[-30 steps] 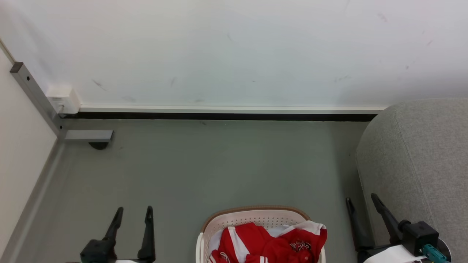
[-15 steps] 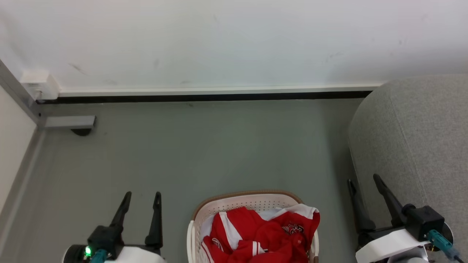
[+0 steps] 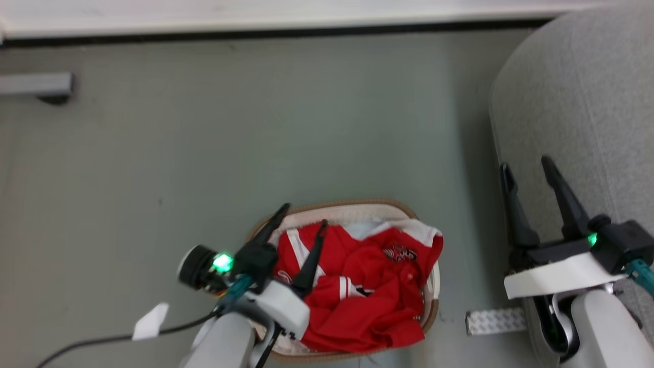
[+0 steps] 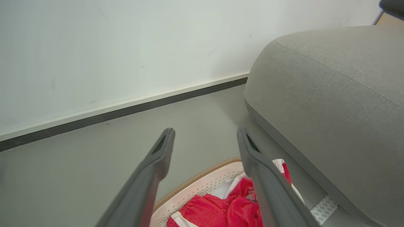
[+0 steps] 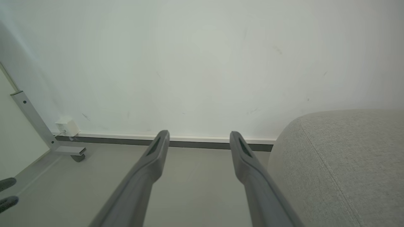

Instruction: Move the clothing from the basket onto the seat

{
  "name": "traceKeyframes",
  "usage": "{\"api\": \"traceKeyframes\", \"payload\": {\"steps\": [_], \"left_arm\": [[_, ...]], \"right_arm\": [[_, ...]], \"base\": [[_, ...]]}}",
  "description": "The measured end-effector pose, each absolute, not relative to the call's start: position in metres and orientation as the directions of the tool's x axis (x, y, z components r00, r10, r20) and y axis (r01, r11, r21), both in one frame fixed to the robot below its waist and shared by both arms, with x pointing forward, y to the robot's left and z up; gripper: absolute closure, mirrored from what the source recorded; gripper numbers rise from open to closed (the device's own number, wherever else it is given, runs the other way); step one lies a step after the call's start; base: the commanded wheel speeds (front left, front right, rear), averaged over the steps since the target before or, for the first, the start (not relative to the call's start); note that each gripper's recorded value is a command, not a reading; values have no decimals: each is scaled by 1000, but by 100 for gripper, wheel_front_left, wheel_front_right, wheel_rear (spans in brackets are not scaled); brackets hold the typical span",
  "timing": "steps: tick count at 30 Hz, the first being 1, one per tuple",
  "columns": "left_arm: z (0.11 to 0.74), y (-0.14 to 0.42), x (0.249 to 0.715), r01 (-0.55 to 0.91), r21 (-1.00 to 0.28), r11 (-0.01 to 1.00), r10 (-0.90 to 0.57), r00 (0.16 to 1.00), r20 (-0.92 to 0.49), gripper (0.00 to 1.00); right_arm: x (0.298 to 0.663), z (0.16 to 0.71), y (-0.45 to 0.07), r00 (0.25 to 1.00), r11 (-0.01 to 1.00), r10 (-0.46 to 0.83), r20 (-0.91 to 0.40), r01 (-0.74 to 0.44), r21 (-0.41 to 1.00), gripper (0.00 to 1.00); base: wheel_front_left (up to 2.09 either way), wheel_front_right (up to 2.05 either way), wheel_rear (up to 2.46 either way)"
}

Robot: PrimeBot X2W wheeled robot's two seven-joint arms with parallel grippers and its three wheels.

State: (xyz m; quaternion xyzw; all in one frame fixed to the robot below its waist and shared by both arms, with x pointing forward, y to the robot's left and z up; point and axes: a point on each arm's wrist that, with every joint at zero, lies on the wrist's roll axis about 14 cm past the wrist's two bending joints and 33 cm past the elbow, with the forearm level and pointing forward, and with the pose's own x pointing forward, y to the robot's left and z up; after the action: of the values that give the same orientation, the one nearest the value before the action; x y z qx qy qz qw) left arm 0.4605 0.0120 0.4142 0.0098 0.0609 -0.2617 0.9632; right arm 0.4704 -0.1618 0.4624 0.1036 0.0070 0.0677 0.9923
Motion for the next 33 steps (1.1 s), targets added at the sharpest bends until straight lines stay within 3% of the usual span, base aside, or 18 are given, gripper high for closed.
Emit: {"api": "traceKeyframes", "payload": {"steps": [9,18,32,33], "left_arm": [[329,-58,462,710,-37,703,-672,646,-362,0],[233,-79,444,767,-81,637,-624,451,-638,0],[128,-85,439,768,-148,624,-560,307,-769,0],[124,-86,437,766,-156,623,-562,299,-771,19]], "right_arm": [[511,440,-168,991,974,130,-3,-127,186,0],[535,410,-168,990,976,142,-25,-136,168,0],[550,338,-168,979,979,161,-127,-142,149,0],[549,333,-169,978,979,160,-136,-139,149,0]], "base": [[0,0,0],[0,0,0],[0,0,0],[0,0,0]]}}
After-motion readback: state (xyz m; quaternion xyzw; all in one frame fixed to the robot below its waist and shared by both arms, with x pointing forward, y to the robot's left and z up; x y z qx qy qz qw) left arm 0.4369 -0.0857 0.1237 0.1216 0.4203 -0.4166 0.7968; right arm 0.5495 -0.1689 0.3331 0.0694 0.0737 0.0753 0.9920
